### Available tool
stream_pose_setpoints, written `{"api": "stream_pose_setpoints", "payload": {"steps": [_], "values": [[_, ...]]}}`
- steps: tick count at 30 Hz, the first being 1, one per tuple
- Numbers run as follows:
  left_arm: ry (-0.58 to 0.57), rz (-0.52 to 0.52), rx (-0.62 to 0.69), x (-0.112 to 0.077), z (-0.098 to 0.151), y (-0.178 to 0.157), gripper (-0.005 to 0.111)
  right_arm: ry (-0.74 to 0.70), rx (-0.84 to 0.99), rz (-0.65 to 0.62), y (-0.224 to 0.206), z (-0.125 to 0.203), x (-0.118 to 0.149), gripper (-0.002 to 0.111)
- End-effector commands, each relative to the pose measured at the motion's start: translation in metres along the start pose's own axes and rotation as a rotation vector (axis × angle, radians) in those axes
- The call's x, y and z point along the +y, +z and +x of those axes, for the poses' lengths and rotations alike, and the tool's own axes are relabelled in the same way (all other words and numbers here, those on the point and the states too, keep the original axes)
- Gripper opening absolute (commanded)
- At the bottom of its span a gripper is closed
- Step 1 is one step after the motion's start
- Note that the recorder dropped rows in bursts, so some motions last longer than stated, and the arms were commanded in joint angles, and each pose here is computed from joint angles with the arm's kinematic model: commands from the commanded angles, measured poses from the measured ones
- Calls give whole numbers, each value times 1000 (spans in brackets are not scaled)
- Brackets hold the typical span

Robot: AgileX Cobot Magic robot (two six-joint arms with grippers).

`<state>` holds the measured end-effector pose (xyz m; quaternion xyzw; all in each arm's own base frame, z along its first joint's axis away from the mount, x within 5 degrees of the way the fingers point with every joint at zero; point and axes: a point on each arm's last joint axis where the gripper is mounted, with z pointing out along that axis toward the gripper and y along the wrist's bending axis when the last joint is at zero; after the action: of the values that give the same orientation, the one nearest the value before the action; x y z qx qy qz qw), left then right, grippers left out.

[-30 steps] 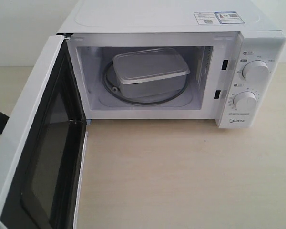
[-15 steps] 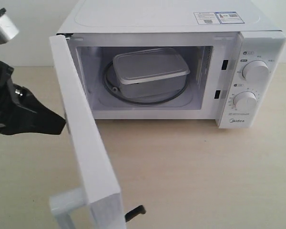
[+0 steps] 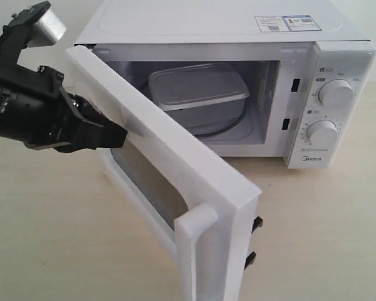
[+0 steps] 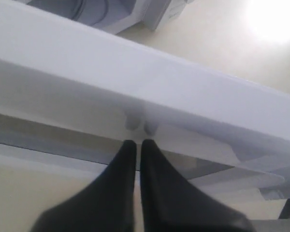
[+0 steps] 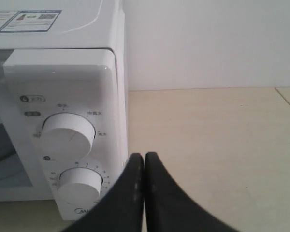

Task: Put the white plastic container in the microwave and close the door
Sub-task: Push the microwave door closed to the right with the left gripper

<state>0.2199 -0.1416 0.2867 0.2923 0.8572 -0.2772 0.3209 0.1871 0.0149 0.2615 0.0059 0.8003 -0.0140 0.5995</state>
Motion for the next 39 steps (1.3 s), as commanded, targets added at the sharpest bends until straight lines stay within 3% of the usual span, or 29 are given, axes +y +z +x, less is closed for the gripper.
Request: {"api": "stream_pose_setpoints", "payload": {"steps": [1,12,21,23,29,33,39], "values": [[9,3,-55,1,-6,6,4,3,11,-22,0,-1,2,0],[32,-106,-121,22,-28,24,4,-9,-95,-125,-36,-16,5,0],[39,-142,-114,42,-47,56,4,33,67,-422,-57,-3,28,0],[36,-159,-124,45,-50,60,4,57,69,-460,-58,-4,31,0],[41,-189,-148,49,-54,60,4,-51,-59,-720,-71,-12,51,0],[45,-202,-157,50,-54,60,4,-2,-110,-724,-69,-18,51,0],[45,-217,-169,51,-55,60,4,21,-23,-801,-52,-9,61,0]]}}
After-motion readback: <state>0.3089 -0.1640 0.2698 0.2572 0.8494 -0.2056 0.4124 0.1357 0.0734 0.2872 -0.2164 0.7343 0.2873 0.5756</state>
